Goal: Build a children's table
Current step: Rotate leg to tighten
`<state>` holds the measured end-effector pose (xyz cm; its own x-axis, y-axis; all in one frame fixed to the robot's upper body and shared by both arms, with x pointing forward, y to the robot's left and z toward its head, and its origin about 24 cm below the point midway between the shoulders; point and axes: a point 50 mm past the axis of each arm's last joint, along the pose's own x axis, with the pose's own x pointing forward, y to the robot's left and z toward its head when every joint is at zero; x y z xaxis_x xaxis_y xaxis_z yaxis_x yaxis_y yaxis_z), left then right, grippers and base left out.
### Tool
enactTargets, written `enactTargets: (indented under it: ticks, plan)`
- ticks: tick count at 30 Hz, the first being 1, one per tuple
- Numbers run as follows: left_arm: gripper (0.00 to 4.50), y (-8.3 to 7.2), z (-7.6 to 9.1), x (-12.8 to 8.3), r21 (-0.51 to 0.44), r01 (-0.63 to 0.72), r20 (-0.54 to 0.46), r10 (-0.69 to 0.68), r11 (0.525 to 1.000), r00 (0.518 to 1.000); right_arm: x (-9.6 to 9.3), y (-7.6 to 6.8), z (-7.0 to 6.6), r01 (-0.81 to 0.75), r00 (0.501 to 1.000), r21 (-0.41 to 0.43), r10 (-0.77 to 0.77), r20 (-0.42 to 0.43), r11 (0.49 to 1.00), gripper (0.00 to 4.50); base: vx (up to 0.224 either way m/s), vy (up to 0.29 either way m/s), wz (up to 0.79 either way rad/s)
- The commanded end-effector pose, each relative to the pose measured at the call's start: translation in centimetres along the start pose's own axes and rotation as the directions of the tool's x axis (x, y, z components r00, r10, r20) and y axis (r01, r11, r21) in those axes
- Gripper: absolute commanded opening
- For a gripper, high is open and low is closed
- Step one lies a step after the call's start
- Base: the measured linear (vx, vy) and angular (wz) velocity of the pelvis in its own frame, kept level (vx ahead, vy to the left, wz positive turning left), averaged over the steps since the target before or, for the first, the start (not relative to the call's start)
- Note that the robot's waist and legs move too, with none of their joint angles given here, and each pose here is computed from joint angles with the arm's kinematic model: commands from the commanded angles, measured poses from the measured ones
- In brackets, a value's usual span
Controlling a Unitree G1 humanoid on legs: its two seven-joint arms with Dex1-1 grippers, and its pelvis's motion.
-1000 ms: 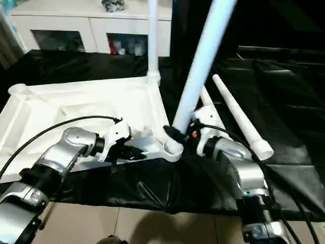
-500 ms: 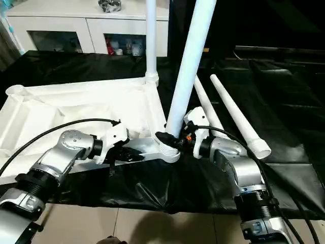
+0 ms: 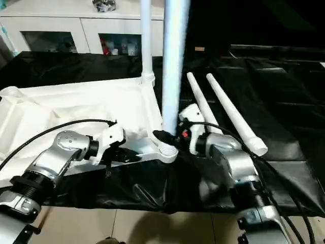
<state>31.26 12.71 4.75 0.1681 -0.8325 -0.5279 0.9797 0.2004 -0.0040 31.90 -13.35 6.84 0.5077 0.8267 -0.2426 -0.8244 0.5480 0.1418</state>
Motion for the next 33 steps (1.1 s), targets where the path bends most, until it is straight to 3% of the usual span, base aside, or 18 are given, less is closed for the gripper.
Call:
enactTargets:
  ticks: [1, 9, 10, 13, 22, 28, 33]
  plan:
    - [0.00, -0.8, 0.5, 0.6, 0.015, 0.080, 0.028, -0.080, 0.997, 0.996, 0.4, 0.1, -1.9, 0.007, 0.997, 0.042, -0.004, -0.081, 0.999, 1.89, 0.000, 0.000, 0.00]
    - [0.00, -0.4, 0.5, 0.4, 0.001, 0.023, 0.038, -0.023, 1.000, 0.999, -0.2, -0.1, -2.0, 0.032, 0.999, 0.108, -0.032, -0.007, 0.994, 1.89, 0.000, 0.000, 0.00]
    - [0.00, -0.3, 0.5, 0.4, -0.010, -0.003, 0.054, 0.003, 1.000, 0.999, -1.0, -0.4, -2.4, 0.077, 0.995, 0.156, -0.085, 0.046, 0.985, 1.89, 0.000, 0.000, 0.00]
    - [0.00, -0.2, 0.6, 0.4, -0.015, -0.016, 0.063, 0.017, 1.000, 0.998, -1.7, -0.6, -2.9, 0.118, 0.986, 0.204, -0.139, 0.089, 0.972, 1.89, 0.000, 0.000, 0.00]
    - [0.00, 0.2, 1.0, 0.6, -0.021, -0.053, 0.081, 0.055, 0.998, 0.995, -2.9, 0.2, -5.0, 0.182, 0.957, 0.277, -0.235, 0.172, 0.943, 1.89, 0.000, 0.000, 0.00]
    - [0.00, 0.7, 1.1, 0.5, -0.025, -0.094, 0.084, 0.096, 0.995, 0.992, -3.3, 1.0, -6.1, 0.259, 0.946, 0.196, -0.289, 0.147, 0.946, 1.89, 0.000, 0.000, 0.00]
    - [0.00, 0.8, 1.2, 0.5, -0.028, -0.100, 0.086, 0.102, 0.995, 0.991, -3.4, 1.4, -6.1, 0.294, 0.942, 0.145, -0.312, 0.126, 0.945, 1.89, 0.000, 0.000, 0.00]
